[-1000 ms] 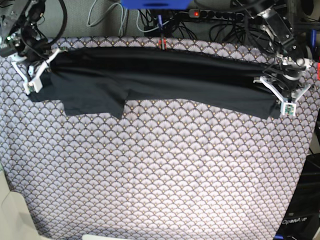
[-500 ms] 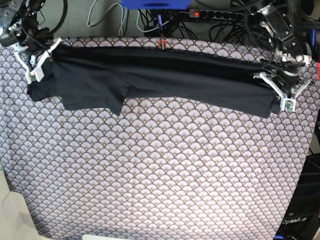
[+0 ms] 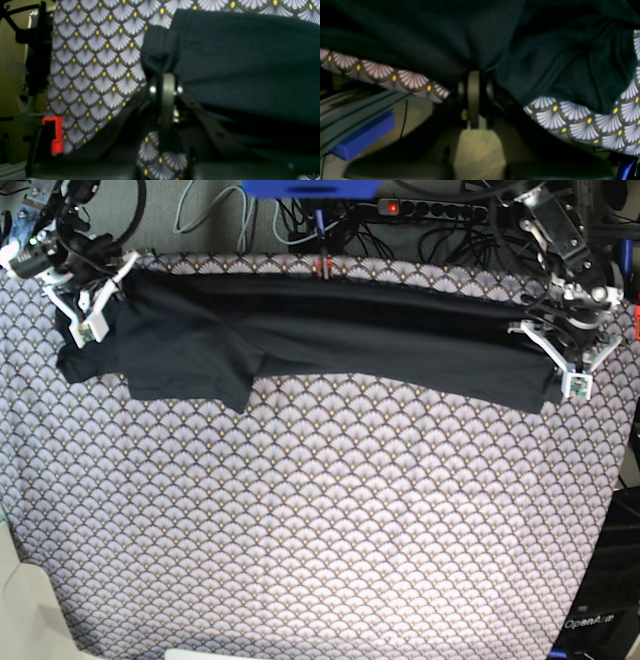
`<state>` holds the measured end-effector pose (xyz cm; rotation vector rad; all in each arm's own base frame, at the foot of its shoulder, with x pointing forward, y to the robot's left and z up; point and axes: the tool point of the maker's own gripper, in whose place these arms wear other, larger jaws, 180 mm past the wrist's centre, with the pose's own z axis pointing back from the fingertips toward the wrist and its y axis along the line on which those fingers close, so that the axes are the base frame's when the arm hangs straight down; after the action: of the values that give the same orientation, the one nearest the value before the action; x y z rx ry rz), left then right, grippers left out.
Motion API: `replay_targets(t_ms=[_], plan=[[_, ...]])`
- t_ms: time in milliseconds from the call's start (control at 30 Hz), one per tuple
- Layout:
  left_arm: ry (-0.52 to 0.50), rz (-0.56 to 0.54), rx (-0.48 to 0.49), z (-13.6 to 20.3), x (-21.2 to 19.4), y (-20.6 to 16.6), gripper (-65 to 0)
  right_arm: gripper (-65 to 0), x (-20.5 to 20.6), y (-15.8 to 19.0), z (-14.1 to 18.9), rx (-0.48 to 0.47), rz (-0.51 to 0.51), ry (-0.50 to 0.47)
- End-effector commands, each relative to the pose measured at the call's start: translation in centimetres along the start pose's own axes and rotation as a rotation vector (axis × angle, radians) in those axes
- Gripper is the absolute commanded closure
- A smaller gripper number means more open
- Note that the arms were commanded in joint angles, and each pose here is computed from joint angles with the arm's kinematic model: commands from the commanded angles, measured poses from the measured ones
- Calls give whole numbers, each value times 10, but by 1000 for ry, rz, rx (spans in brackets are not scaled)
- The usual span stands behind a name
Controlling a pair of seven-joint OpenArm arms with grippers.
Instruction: Fold the T-shirt properly
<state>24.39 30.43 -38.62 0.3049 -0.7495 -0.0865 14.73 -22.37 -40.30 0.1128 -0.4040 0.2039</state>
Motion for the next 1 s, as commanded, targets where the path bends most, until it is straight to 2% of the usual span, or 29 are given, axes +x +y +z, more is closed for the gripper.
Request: replay_targets(t_ms=[0, 100, 167, 233, 300, 567, 767, 967], plan=[[-39, -3, 33, 5, 10, 11, 0, -101, 5, -5, 4, -16, 9, -15], [-35, -4, 30, 5, 8, 10, -71, -172, 4, -6, 5, -18, 8, -13], [-37, -5, 29, 5, 8, 10, -125, -200, 4, -6, 5, -18, 8, -13], [-37, -13, 16, 5, 8, 7, -147, -213, 4, -6, 5, -20, 9, -13], [-36, -31, -19, 5, 8, 0, -147, -215, 5, -10, 7, -29, 14, -12], [-33, 38, 52, 12, 3, 22, -147, -215, 9, -24, 13, -60, 48, -12], [-19, 70, 98, 17, -6, 38, -147, -214, 2, -56, 30, -151, -35, -33], [-14, 96, 130, 22, -12, 51, -147, -213, 18, -72, 39, -196, -51, -83]])
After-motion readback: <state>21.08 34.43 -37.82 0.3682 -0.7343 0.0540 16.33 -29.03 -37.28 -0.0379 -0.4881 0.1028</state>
